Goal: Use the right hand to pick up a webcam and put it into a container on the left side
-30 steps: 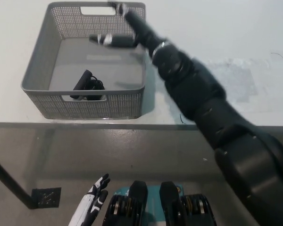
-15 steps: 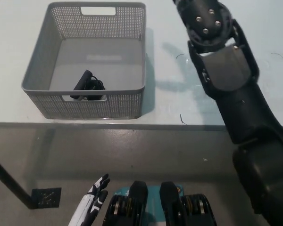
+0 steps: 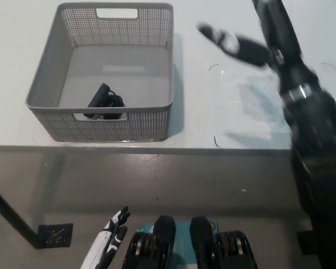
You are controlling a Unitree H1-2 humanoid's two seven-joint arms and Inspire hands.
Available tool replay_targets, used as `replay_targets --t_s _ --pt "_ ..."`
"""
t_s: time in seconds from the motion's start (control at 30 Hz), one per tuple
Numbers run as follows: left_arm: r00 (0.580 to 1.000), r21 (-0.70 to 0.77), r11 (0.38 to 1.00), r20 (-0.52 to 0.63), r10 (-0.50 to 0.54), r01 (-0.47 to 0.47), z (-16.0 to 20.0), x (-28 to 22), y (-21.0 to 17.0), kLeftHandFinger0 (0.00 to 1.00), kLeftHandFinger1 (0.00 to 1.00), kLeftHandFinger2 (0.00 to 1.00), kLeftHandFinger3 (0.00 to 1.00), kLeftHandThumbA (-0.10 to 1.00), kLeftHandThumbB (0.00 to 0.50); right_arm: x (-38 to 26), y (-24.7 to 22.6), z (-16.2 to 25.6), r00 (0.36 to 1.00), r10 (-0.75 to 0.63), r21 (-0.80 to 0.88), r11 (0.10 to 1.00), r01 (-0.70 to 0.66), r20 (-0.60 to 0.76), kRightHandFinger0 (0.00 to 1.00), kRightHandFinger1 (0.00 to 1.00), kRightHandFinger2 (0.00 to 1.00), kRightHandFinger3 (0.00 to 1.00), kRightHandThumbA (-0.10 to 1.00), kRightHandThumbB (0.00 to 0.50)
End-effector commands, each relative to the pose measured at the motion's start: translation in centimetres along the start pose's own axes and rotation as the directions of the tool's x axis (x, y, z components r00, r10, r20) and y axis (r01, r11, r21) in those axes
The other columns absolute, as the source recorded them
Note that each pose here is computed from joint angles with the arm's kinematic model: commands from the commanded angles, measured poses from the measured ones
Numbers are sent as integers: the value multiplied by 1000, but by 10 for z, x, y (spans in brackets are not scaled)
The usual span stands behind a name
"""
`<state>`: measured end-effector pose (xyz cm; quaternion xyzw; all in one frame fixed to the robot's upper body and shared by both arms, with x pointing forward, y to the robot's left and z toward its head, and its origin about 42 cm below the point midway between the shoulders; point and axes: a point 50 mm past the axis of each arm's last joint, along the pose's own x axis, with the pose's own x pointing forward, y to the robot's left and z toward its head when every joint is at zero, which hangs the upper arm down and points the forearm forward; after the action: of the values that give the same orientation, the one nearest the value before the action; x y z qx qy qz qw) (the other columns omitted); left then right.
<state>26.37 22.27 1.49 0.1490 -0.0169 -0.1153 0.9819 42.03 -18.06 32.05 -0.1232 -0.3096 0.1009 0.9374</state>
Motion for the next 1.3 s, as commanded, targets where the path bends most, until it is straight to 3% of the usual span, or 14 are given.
replay_targets --t_s 0.0,0.1,0.23,0.4,0.47,0.6,0.63,0.83,1.0,1.27 --pt "991 -10 999 121 54 -53 23 11 23 1000 1000 1000 1000 1000 483 -94 -20 26 998 25 141 989 -34 64 1000 1000 1000 1000 1000 287" --pt "992 -23 998 113 59 -57 21 7 23 1000 1000 1000 1000 1000 496 -132 -17 9 999 37 168 985 -33 -17 1000 1000 1000 1000 1000 242" --pt "992 -27 998 110 66 -63 20 8 24 1000 1000 1000 1000 1000 486 -167 -6 -19 992 60 215 976 -36 -110 1000 1000 1000 1000 1000 246" --pt "990 -33 997 117 73 -69 22 14 26 1000 1000 1000 1000 1000 500 -205 8 -52 970 64 273 962 2 -233 1000 1000 1000 1000 1000 209" --pt "990 -26 996 118 83 -81 23 14 26 1000 1000 1000 1000 1000 500 -224 18 -66 954 48 302 952 46 -296 1000 1000 1000 1000 1000 204" --pt "988 0 996 126 85 -86 24 16 31 1000 1000 1000 1000 1000 498 -253 39 -90 902 97 369 927 73 -422 1000 1000 1000 1000 1000 245" --pt "989 3 996 123 85 -86 24 16 32 1000 1000 1000 1000 1000 500 -260 44 -93 889 103 380 921 85 -447 1000 1000 1000 1000 1000 230" --pt "991 17 995 101 91 -94 17 16 35 1000 1000 1000 1000 1000 495 -280 54 -115 842 131 416 902 118 -524 1000 1000 1000 1000 1000 181" --pt "991 -5 995 87 100 -100 14 15 33 1000 1000 1000 1000 1000 500 -281 53 -127 819 144 451 880 151 -556 1000 1000 1000 1000 1000 195" --pt "991 -6 994 72 108 -108 10 17 35 1000 1000 1000 1000 1000 500 -275 52 -138 798 141 419 896 148 -585 1000 1000 1000 1000 1000 167"
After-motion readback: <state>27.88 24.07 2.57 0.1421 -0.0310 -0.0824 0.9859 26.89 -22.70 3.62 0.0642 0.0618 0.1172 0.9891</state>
